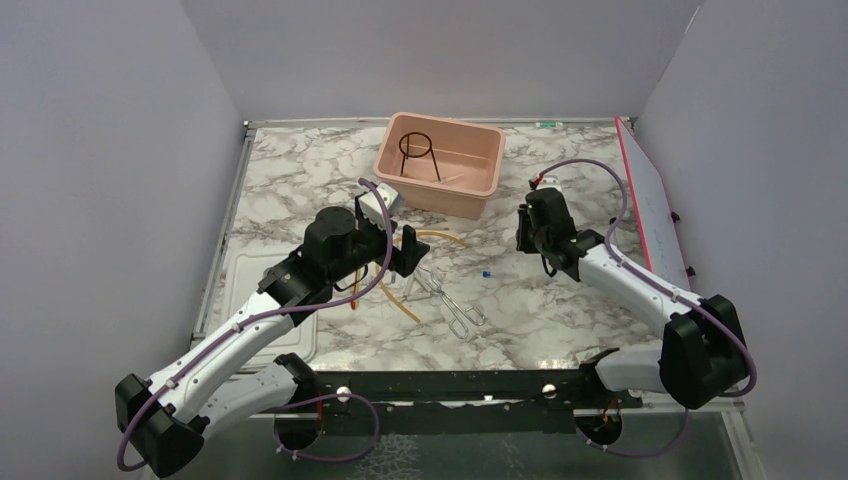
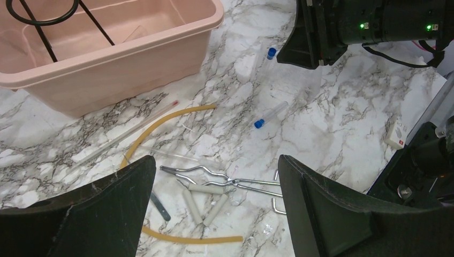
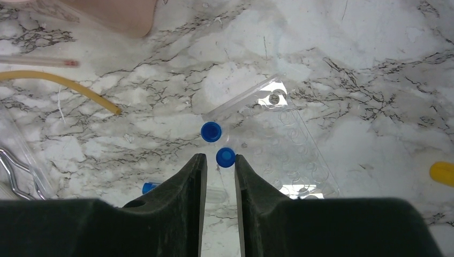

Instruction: Organize the chemistry lab equipment

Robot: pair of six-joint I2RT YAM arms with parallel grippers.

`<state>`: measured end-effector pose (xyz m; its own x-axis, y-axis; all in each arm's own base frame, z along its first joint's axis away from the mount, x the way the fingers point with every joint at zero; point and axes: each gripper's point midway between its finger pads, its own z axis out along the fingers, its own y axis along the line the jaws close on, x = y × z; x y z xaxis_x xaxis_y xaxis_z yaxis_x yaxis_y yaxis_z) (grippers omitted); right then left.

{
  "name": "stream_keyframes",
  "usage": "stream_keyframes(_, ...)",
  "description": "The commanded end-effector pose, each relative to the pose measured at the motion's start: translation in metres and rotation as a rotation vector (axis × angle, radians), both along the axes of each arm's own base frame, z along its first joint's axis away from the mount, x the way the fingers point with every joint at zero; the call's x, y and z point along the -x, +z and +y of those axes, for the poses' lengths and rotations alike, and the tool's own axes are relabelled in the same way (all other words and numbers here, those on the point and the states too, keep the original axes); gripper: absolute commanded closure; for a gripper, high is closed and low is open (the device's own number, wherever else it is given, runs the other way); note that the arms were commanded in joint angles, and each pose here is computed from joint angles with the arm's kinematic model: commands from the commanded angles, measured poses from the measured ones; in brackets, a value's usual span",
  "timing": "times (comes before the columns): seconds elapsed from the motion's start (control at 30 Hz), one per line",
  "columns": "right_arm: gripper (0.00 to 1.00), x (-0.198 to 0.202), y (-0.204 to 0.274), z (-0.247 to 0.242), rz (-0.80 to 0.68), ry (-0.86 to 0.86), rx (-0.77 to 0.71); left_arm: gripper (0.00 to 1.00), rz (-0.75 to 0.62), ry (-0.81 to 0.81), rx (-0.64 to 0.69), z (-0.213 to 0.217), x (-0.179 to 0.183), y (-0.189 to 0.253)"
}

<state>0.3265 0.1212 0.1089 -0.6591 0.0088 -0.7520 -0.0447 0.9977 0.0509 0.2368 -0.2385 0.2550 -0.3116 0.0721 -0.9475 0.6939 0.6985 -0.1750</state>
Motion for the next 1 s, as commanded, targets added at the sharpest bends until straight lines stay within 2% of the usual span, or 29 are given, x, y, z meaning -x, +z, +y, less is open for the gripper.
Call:
stream_keyframes(0.0,0.71,-0.008,0.005,-0.004,-0.018,-0.014,0.018,0.13,-0.012,0.000,0.015,-0.002,-0.002,0.005)
stream_keyframes(0.23,0.77,-0.001,0.001,-0.005,0.011,-0.019,0.015,0.13,-0.011,0.000,0.017,-0.002,-0.001,0.004)
stream_keyframes(0.53,0.77,0.008,0.003,-0.007,0.017,-0.029,-0.007,0.13,-0.009,-0.002,0.016,-0.002,-0.001,0.004)
stream_keyframes(0.67,0.71,0.008,0.007,-0.006,0.013,-0.035,-0.015,0.13,-0.008,-0.004,0.017,-0.003,-0.001,0.004)
stream_keyframes(0.8,0.61,0.011,0.009,-0.006,0.031,-0.051,-0.027,0.13,-0.006,-0.004,0.019,-0.003,-0.001,0.004)
stream_keyframes(0.97,0.60,0.020,0.016,-0.002,0.046,-0.049,-0.074,0.13,-0.006,-0.004,0.022,-0.003,0.000,0.005)
